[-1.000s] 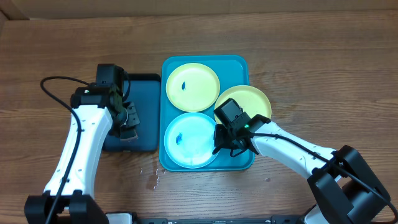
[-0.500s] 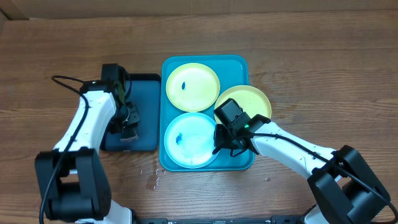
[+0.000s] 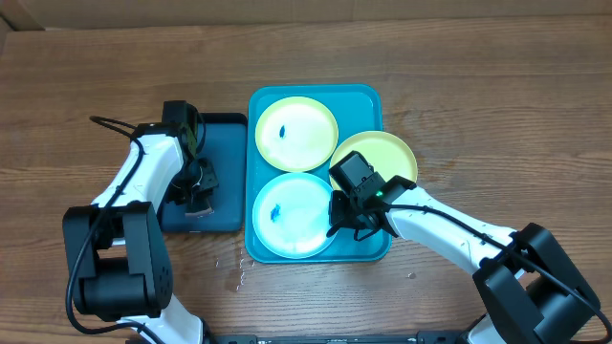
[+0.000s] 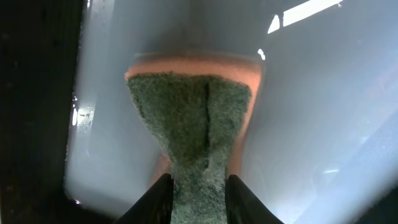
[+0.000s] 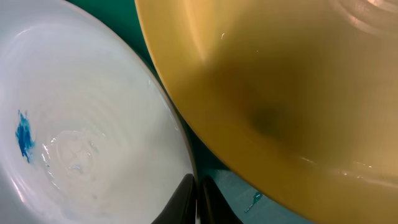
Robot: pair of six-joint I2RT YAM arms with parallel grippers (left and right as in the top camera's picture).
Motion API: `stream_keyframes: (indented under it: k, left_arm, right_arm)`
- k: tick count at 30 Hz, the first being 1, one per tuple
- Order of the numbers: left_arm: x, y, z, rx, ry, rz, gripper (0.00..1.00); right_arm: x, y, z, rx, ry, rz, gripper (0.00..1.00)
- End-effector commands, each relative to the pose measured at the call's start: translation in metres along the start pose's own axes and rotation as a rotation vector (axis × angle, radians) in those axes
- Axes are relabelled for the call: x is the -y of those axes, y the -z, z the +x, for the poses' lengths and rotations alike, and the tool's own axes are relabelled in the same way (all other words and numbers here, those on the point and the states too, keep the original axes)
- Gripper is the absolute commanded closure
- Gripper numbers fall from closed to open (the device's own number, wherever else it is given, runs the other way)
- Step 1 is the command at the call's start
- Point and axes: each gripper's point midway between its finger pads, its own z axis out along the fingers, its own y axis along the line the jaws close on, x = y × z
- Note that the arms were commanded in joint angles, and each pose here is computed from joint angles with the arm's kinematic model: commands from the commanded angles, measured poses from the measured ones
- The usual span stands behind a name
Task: Clean dirty plates on tray and stack at the side
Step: 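Lower the left gripper onto the green-and-orange sponge on the black tray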
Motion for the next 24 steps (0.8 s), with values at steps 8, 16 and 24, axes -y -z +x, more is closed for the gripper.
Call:
stream_keyframes:
  k: [8, 16, 24]
  left_arm:
    - [-0.007, -0.016, 0.008, -0.017, -0.032, -0.03, 0.71]
    - [-0.003, -0.018, 0.002, 0.009, -0.051, -0.01, 0.73]
    - [-0.003, -0.018, 0.002, 0.009, -0.061, -0.009, 0.91]
  right_arm:
    - [0.001, -0.002, 0.002, -0.005, -0.002, 0.002, 0.94]
    - [0.001, -0.002, 0.003, -0.006, -0.003, 0.002, 0.94]
    - [0.001, -0.002, 0.002, -0.005, -0.003, 0.001, 0.94]
